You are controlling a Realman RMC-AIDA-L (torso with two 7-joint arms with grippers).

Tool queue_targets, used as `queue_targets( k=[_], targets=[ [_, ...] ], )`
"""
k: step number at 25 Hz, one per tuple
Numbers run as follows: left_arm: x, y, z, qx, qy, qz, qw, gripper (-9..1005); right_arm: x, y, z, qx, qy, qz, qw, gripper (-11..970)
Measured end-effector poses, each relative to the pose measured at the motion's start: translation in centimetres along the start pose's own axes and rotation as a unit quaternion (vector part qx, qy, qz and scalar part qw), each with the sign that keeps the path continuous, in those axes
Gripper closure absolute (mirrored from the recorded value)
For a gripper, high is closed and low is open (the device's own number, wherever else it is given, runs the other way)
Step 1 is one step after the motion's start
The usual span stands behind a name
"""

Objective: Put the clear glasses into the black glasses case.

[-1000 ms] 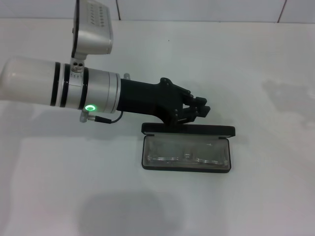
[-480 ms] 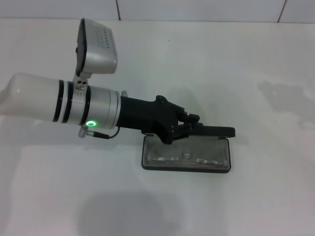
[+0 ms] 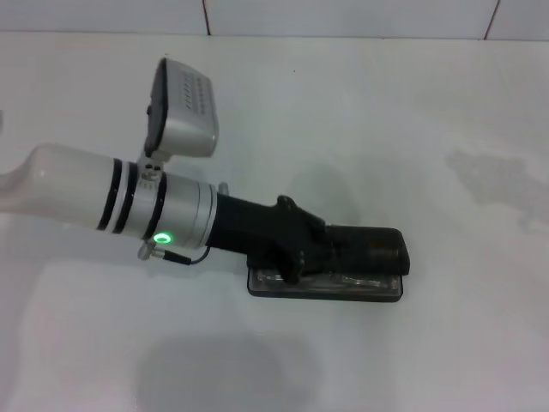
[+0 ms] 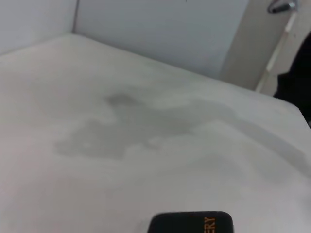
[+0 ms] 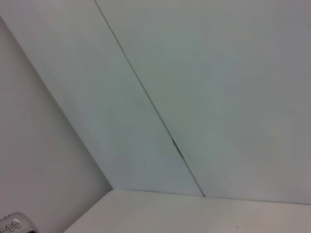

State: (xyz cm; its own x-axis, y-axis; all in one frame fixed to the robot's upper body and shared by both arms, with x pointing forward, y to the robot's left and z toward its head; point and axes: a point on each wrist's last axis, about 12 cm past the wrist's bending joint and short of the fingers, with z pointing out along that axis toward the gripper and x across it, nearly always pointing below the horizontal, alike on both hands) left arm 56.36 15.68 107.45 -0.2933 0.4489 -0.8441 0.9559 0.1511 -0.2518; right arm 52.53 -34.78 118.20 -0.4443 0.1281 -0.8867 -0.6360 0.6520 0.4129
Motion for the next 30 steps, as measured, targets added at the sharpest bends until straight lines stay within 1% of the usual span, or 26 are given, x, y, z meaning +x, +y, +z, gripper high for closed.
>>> queue_targets(
  k=[3, 7, 12, 13, 14, 15, 16, 17, 18, 20, 22, 23, 24, 26, 29, 30],
  targets=[
    [0.3, -0.3, 0.3, 0.010, 0.013, 0.004, 1.000, 814, 0.1, 0.1, 0.1, -0.005, -0.001, 0.002, 1.000, 836],
    [0.6, -0.5, 0.3, 0.012, 0.012, 0.003, 1.000, 805, 0.2, 0.2, 0.1, -0.011, 0.000, 0.002, 1.000, 836],
    [-0.2, -1.2, -0.1, 0.033, -0.018, 0.019, 0.999, 790, 0.4, 0.3, -0.1, -0.019, 0.005, 0.002, 1.000, 835],
    [-1.3, -1.9, -1.0, 0.050, -0.061, 0.034, 0.996, 787, 0.5, 0.4, -0.2, -0.023, 0.007, -0.002, 1.000, 835],
    [-1.6, -2.1, -1.4, 0.055, -0.076, 0.036, 0.995, 784, 0.7, 0.5, -0.2, -0.030, 0.011, -0.009, 0.999, 834],
    [-2.5, -2.8, -2.9, 0.059, -0.117, 0.037, 0.991, 781, 1.0, 1.0, -0.1, -0.057, 0.018, -0.034, 0.998, 834],
    [-2.5, -2.8, -2.9, 0.059, -0.117, 0.037, 0.991, 778, 1.0, 1.0, -0.1, -0.057, 0.018, -0.034, 0.998, 834],
    [-3.9, -3.4, -5.4, 0.052, -0.152, 0.038, 0.986, 775, 1.1, 1.3, 0.1, -0.075, 0.019, -0.051, 0.996, 834],
    [-3.9, -3.4, -5.4, 0.052, -0.152, 0.038, 0.986, 772, 1.3, 1.4, 0.2, -0.089, 0.014, -0.061, 0.994, 834],
    [-5.0, -4.0, -7.8, 0.048, -0.170, 0.039, 0.983, 766, 1.9, 1.8, 0.6, -0.122, -0.010, -0.075, 0.990, 833],
    [-5.8, -4.9, -10.0, 0.056, -0.184, 0.062, 0.979, 760, 2.7, 2.0, 1.0, -0.150, -0.031, -0.085, 0.985, 833],
    [-5.8, -5.2, -10.6, 0.060, -0.190, 0.073, 0.977, 757, 3.1, 2.1, 1.3, -0.162, -0.034, -0.091, 0.982, 806],
    [-5.8, -5.7, -11.5, 0.067, -0.201, 0.089, 0.973, 723, 3.3, 2.2, 1.6, -0.175, -0.038, -0.101, 0.979, 779],
    [-5.4, -6.2, -13.0, 0.076, -0.216, 0.104, 0.968, 655, 4.1, 2.7, 2.6, -0.215, -0.046, -0.126, 0.967, 725],
    [-4.6, -6.4, -14.0, 0.077, -0.218, 0.104, 0.967, 554, 4.9, 3.7, 3.8, -0.272, -0.055, -0.165, 0.946, 644],
    [-4.4, -6.5, -14.1, 0.077, -0.216, 0.102, 0.968, 545, 5.1, 4.0, 4.2, -0.287, -0.056, -0.176, 0.940, 617]
  ],
)
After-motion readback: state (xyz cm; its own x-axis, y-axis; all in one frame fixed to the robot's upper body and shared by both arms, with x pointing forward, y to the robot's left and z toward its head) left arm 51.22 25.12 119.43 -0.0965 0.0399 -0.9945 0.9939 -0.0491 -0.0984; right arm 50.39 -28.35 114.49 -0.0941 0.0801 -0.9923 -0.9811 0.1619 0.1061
